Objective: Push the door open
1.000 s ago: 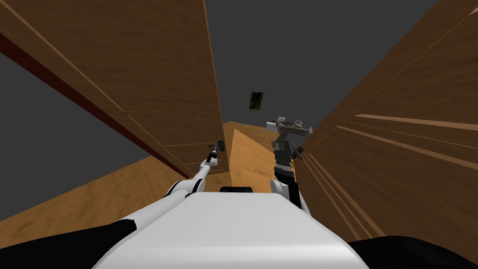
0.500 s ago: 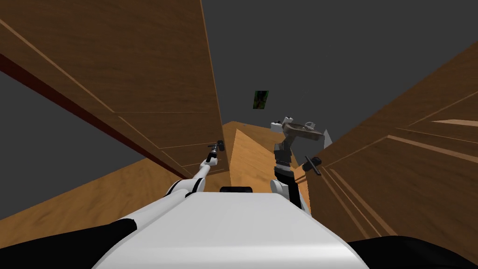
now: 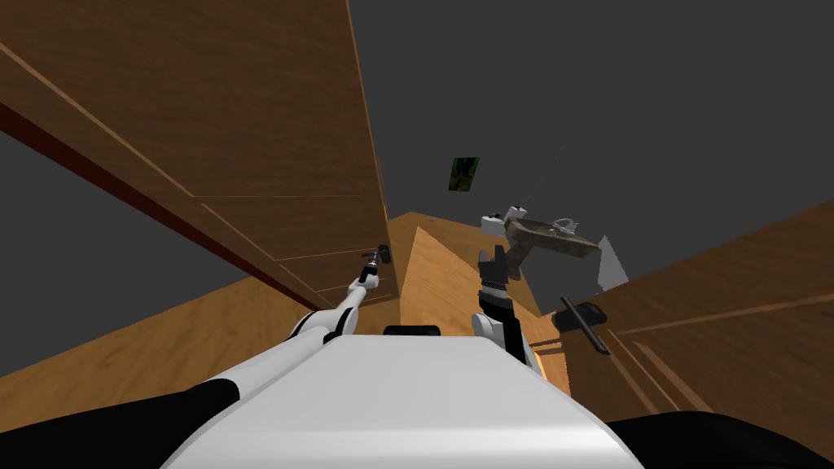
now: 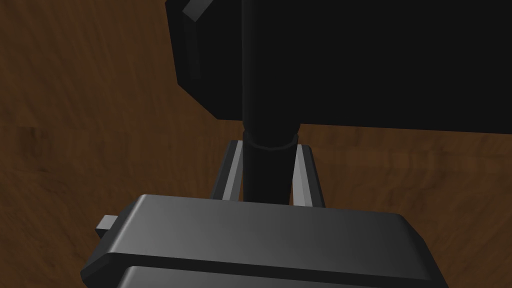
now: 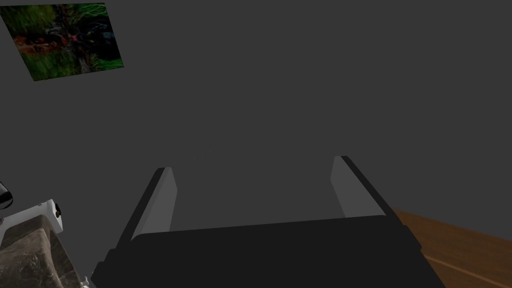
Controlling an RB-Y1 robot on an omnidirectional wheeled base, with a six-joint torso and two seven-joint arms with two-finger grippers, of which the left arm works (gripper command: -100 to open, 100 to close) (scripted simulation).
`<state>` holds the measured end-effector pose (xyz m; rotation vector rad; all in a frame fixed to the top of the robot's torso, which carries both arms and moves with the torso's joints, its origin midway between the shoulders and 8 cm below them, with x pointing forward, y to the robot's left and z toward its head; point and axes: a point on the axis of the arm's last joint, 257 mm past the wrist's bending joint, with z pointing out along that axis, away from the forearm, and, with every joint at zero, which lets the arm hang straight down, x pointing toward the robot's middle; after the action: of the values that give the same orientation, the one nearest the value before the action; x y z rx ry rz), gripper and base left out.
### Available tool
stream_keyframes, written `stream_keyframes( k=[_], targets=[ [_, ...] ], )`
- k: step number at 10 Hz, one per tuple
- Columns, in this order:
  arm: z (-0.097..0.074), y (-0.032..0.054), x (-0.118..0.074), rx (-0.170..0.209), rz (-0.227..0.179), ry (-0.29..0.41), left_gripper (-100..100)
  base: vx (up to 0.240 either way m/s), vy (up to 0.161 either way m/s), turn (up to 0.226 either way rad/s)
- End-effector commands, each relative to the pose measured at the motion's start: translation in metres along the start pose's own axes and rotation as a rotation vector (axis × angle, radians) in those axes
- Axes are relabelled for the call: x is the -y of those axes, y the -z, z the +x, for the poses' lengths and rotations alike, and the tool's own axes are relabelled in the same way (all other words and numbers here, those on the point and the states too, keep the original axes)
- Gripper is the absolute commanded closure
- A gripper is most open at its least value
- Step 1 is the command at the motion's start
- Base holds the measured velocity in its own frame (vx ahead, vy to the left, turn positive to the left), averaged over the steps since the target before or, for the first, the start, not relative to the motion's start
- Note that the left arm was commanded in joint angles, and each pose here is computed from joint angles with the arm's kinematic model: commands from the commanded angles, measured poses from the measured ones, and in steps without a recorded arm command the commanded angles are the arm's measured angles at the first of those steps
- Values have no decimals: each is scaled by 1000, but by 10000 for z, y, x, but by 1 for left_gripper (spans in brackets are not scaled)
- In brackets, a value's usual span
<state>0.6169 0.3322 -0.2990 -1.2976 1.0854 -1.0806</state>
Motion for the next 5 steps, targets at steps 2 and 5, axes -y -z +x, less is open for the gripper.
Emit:
stream_keyframes(
  k=[2,5],
  targets=[
    [-148,-11,61,27,11,-6,100,147,-77,124],
    [-208,-15,62,40,11,-6,100,189,-103,174]
  ],
)
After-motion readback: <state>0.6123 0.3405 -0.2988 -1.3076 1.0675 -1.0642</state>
